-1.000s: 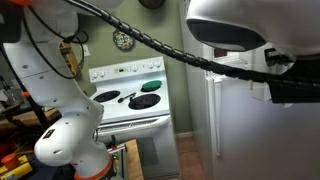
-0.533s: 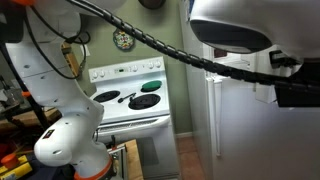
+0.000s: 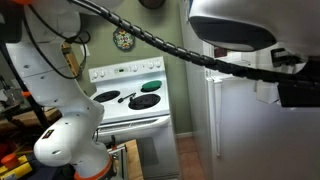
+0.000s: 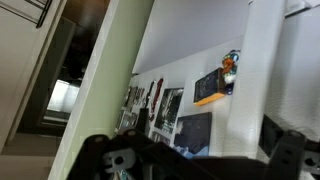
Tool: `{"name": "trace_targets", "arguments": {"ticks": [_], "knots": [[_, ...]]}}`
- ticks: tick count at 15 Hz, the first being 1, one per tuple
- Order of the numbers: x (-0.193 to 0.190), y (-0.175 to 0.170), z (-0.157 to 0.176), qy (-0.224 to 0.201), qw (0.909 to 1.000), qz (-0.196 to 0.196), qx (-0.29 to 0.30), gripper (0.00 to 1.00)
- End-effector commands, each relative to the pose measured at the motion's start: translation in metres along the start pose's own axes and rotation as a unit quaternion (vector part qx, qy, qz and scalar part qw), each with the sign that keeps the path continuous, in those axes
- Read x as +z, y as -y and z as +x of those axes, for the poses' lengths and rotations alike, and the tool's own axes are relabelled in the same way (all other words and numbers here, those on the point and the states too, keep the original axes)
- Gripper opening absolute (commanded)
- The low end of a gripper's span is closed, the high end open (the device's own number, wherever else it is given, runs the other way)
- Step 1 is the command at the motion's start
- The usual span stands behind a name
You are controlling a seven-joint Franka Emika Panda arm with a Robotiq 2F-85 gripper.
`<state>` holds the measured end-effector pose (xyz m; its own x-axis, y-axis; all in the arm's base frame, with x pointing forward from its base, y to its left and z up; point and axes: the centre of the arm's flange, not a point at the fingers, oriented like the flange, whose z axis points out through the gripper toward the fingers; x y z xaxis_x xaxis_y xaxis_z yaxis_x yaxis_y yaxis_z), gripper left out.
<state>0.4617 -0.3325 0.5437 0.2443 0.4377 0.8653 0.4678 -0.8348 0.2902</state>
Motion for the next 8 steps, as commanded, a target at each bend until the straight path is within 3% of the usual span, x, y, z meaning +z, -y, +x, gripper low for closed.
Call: {"name": "trace_targets", "arguments": {"ticks": [1,8], "knots": [[-0.032,-0.026,-0.010,-0.011,0.9995,0.025,-0.018,1.00],[-0.084,-0.047,-0.020,0.007,0.9964,0.081,-0.025,1.00]]}}
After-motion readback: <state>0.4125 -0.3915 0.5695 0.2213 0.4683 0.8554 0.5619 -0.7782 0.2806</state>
